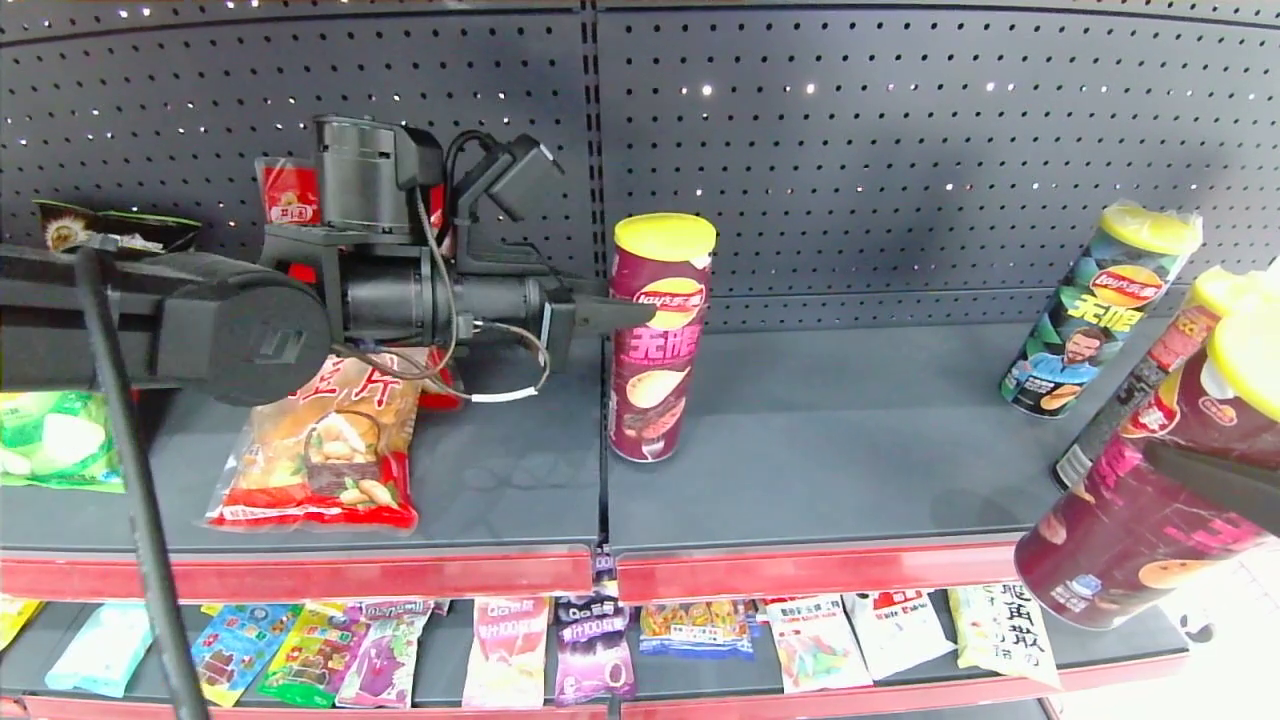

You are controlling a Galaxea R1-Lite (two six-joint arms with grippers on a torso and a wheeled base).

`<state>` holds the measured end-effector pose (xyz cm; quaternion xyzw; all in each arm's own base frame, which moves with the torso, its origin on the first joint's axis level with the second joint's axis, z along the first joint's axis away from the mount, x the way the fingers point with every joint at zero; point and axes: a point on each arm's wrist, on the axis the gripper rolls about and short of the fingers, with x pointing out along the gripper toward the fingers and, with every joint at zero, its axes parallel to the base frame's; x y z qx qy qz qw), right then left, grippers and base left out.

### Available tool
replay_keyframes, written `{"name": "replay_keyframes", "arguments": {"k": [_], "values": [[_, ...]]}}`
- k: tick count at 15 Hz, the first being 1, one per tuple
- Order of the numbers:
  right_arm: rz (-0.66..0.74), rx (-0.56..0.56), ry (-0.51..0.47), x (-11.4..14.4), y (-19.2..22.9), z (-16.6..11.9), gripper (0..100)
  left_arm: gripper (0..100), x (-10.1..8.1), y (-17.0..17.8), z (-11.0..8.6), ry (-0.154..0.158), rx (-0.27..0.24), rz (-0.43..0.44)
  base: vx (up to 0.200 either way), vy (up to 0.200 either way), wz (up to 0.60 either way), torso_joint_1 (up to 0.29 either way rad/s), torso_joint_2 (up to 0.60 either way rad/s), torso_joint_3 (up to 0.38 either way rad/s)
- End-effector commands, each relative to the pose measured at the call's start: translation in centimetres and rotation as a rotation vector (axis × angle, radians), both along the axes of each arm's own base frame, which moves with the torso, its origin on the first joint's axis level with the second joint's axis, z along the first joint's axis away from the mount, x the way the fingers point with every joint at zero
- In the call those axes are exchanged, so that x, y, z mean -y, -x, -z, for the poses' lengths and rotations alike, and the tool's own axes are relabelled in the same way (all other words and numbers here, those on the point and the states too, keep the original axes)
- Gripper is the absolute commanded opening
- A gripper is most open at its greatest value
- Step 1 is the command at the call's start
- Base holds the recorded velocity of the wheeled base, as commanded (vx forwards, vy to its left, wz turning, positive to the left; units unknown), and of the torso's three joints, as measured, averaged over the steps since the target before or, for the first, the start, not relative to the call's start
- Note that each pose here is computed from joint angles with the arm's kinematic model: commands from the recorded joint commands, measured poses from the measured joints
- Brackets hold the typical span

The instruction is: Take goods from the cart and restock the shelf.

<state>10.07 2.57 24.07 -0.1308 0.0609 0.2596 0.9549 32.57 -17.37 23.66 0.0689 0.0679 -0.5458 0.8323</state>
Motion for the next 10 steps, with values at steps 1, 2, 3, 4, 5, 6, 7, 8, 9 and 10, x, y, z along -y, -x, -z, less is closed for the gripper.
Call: {"name": "replay_keyframes", "arguments": {"k": [1, 2, 3, 4, 5, 6, 7, 8, 9, 10], "values": [[0.0, 0.001, 0.0, 0.0, 0.0, 0.0, 0, 0, 0.6, 1.0, -0.3, 0.004, 0.004, 0.03, 0.0, 0.0, 0.0, 0.0, 0.0, 0.0], [0.0, 0.001, 0.0, 0.0, 0.0, 0.0, 0, 0, 1.0, 1.2, 0.0, -0.002, -0.007, 0.042, 0.0, 0.0, 0.0, 0.0, 0.0, 0.0], [0.0, 0.002, 0.0, 0.0, 0.0, 0.0, 0, 0, 1.0, 1.3, 0.4, -0.005, -0.019, 0.053, 0.0, 0.0, 0.0, 0.0, 0.0, 0.0], [0.001, 0.002, 0.0, 0.0, 0.0, 0.0, 0, 0, 1.0, 1.6, 0.9, -0.009, -0.037, 0.07, 0.0, 0.0, 0.0, 0.0, 0.0, 0.0], [0.0, 0.002, 0.0, 0.0, 0.0, 0.0, 0, 0, 0.9, 1.7, 1.2, -0.013, -0.049, 0.076, 0.0, 0.0, 0.0, 0.0, 0.0, 0.0], [0.001, -0.001, 0.0, 0.0, 0.0, 0.0, 0, 0, 0.8, 1.8, 1.3, -0.012, -0.05, 0.081, 0.0, 0.0, 0.0, 0.0, 0.0, 0.0], [0.0, 0.001, 0.0, 0.0, 0.0, 0.0, 0, 0, 0.9, 1.9, 1.5, -0.008, -0.043, 0.087, 0.0, 0.0, 0.0, 0.0, 0.0, 0.0], [0.0, -0.001, 0.0, 0.0, 0.0, 0.0, 0, 0, 0.9, 1.9, 1.9, -0.005, -0.038, 0.087, 0.0, 0.0, 0.0, 0.0, 0.0, 0.0], [0.0, 0.001, 0.0, 0.0, 0.0, 0.0, 0, 0, 0.9, 2.1, 2.4, -0.006, -0.039, 0.091, 0.0, 0.0, 0.0, 0.0, 0.0, 0.0], [0.0, 0.001, 0.0, 0.0, 0.0, 0.0, 0, 0, 1.0, 2.4, 2.7, -0.005, -0.042, 0.1, 0.0, 0.0, 0.0, 0.0, 0.0, 0.0]]}}
